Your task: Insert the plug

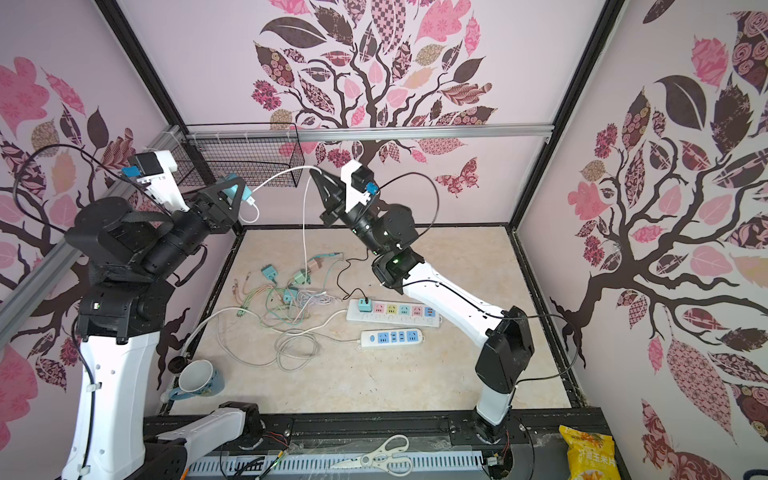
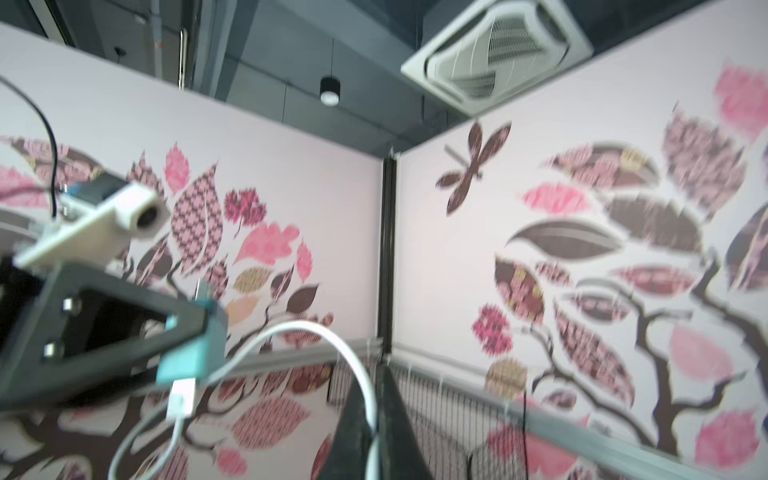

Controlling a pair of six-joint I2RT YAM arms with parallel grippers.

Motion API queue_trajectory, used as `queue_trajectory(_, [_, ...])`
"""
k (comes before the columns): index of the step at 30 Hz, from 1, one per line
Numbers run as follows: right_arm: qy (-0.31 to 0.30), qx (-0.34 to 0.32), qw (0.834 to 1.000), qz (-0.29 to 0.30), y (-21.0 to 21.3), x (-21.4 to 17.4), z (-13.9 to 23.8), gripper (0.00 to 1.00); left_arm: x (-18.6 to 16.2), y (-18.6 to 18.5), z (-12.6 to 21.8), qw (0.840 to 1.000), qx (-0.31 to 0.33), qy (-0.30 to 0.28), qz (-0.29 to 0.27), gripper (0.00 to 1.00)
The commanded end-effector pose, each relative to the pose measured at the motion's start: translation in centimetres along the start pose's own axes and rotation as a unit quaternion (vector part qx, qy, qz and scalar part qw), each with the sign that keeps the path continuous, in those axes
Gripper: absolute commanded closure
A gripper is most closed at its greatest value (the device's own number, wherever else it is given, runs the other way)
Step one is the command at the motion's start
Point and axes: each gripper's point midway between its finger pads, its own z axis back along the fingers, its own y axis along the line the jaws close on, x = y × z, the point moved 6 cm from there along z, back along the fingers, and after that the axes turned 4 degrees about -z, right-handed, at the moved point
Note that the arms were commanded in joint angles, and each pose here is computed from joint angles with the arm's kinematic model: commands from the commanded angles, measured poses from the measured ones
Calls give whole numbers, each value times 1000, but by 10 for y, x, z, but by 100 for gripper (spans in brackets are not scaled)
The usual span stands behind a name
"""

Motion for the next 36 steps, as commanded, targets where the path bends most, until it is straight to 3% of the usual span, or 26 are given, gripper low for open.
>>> queue_trajectory(1, [-140, -29, 988, 53, -5, 77, -6, 100, 38, -20, 19, 997, -33, -63, -11, 100])
queue_trajectory(5, [-176, -56, 980, 79, -9, 104, 11, 100, 48, -27, 25, 995, -50, -85, -10, 100])
queue_trajectory(9, [-116, -64, 987, 94, -16, 77, 18, 100, 42, -27, 16, 995, -68, -76, 0, 100])
queue_trajectory(11, [-50, -63, 993, 86, -19, 37, 24, 100, 35, -24, 8, 995, -74, -60, 11, 100])
queue_trajectory(13, [53, -59, 996, 50, -22, -38, 43, 100, 26, -19, 1, 996, -69, -46, 18, 100])
queue_trajectory(16, [201, -81, 976, -26, -29, -151, 83, 100, 8, -2, -8, 999, -27, -33, 21, 100])
queue_trajectory(18, [228, -99, 968, -26, -34, -187, 96, 100, -6, 11, -17, 999, 6, -20, 24, 100])
queue_trajectory(21, [239, -103, 966, 6, -42, -210, 81, 100, -25, 32, -33, 998, 54, 1, 23, 100])
queue_trajectory(25, [188, -99, 976, 45, -51, -190, 32, 100, -24, 47, -52, 995, 97, -5, 12, 100])
queue_trajectory(29, [92, -98, 989, 58, -60, -105, -7, 100, -3, 36, -59, 997, 70, -13, 2, 100])
queue_trajectory(32, [44, -83, 992, 84, -56, -46, 1, 100, 4, 26, -52, 999, 46, -16, -7, 100])
queue_trajectory(36, [54, -110, 984, 130, -69, -22, 34, 100, -1, 17, -48, 1000, 18, -14, 11, 100])
